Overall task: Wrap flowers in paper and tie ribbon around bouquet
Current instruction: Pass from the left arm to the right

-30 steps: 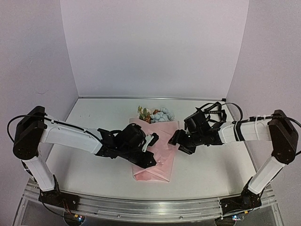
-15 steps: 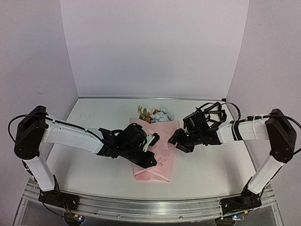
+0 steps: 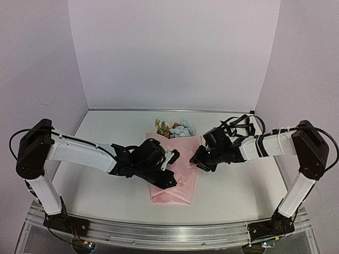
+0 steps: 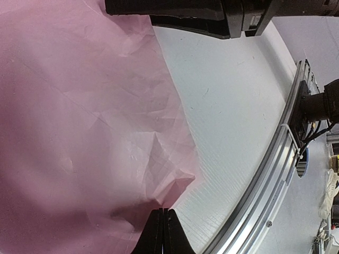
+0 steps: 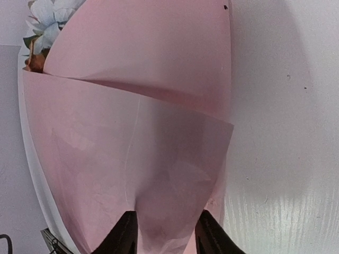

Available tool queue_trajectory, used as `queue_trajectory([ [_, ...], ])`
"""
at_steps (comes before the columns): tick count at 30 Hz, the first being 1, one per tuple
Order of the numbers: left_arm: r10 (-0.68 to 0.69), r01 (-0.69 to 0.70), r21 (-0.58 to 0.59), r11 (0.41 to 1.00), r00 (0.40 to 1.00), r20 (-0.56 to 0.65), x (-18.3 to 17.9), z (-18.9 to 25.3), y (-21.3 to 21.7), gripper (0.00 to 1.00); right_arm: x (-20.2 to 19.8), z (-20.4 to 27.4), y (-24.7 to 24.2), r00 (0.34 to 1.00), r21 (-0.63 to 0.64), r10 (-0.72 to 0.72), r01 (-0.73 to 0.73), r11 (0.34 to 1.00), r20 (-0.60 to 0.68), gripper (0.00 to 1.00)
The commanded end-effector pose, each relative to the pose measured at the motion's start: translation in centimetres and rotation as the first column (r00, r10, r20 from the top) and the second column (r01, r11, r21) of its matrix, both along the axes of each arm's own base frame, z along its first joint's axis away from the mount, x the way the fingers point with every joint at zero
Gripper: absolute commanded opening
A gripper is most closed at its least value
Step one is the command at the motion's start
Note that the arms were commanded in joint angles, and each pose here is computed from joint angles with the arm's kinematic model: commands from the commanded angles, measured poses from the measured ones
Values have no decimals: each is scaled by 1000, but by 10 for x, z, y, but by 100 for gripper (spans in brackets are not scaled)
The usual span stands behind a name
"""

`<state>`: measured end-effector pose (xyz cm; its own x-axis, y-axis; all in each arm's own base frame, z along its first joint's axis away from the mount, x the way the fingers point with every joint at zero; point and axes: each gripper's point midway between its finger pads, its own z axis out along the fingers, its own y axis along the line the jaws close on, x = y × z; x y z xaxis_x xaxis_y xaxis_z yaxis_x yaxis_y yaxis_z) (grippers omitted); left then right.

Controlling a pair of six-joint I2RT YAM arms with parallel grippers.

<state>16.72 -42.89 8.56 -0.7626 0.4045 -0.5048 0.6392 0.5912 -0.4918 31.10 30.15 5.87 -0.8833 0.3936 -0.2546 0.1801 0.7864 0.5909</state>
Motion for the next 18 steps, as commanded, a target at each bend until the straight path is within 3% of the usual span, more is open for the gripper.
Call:
queue_trajectory([
  [1,-23,25,-63,998,999,29,2,23,-14,2,19,17,10,999,43,-28,26,999,46,25],
  [4,-35,36,-67,997,999,23,0,24,-15,4,22,21,11,998,47,-28,26,999,54,9],
  [6,-43,45,-72,996,999,22,-1,25,-15,10,24,24,12,998,51,-19,15,999,64,0],
  [11,-33,37,-102,994,998,45,-2,44,-9,33,28,29,8,996,16,39,-40,999,83,0],
  [15,-1,8,-110,994,998,65,-1,57,4,35,37,31,6,993,8,88,-89,996,84,0],
  [18,31,-27,-88,996,998,48,1,48,19,29,39,32,8,991,17,111,-113,993,69,0],
])
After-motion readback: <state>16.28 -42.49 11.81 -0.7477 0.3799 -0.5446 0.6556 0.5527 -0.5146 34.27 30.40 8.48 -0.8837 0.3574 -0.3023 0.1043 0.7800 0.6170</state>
